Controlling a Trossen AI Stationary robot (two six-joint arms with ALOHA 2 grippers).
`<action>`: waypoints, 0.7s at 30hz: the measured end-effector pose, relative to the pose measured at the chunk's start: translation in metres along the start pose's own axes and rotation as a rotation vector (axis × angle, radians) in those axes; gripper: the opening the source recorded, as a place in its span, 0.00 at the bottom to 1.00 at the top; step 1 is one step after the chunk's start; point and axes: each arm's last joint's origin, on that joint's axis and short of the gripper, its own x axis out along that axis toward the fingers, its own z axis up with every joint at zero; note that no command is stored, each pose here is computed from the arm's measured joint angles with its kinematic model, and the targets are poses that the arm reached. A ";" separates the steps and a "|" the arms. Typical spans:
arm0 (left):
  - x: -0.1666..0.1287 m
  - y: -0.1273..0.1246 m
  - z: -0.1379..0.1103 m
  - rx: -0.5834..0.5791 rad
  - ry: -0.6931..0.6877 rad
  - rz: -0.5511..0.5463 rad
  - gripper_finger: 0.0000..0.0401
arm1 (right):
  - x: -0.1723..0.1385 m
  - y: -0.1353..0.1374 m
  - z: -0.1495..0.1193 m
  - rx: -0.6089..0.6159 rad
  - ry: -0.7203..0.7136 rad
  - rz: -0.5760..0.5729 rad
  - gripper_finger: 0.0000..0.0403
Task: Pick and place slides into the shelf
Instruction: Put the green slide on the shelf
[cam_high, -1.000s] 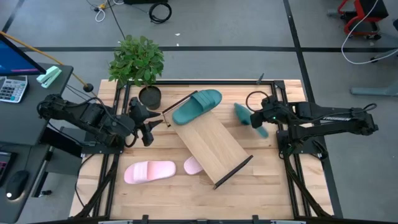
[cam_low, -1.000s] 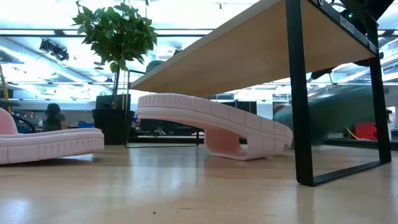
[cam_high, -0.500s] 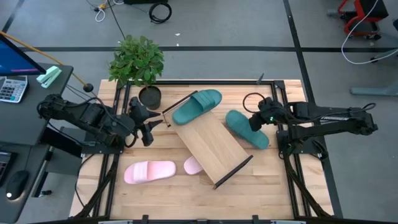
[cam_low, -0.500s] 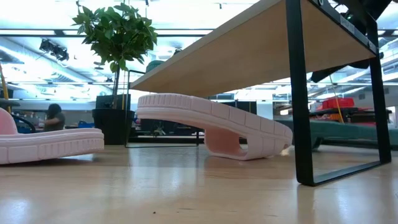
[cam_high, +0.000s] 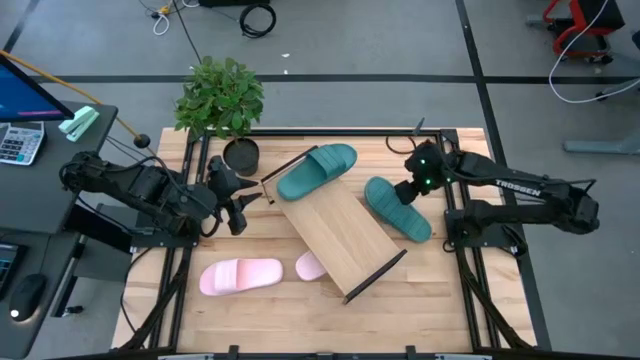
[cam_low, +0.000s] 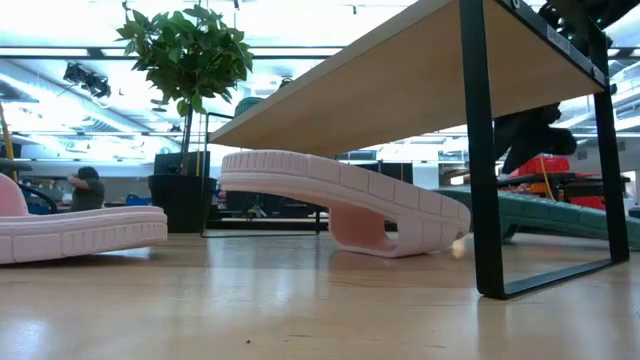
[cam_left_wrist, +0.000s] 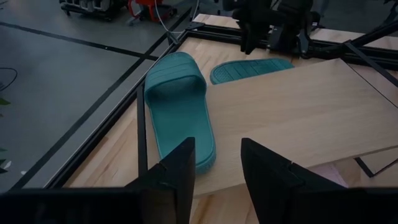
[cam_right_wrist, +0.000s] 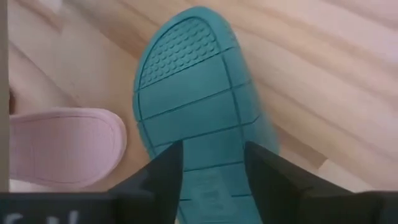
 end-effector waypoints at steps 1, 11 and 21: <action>0.000 0.000 0.000 -0.004 0.000 0.000 0.34 | 0.000 -0.003 0.002 -0.012 0.003 0.004 0.46; 0.000 0.000 0.000 -0.013 0.000 0.000 0.33 | 0.018 -0.022 0.025 -0.101 0.070 0.150 0.54; 0.000 0.000 0.000 -0.027 0.000 0.000 0.32 | 0.045 -0.028 0.036 -0.164 0.096 0.108 0.70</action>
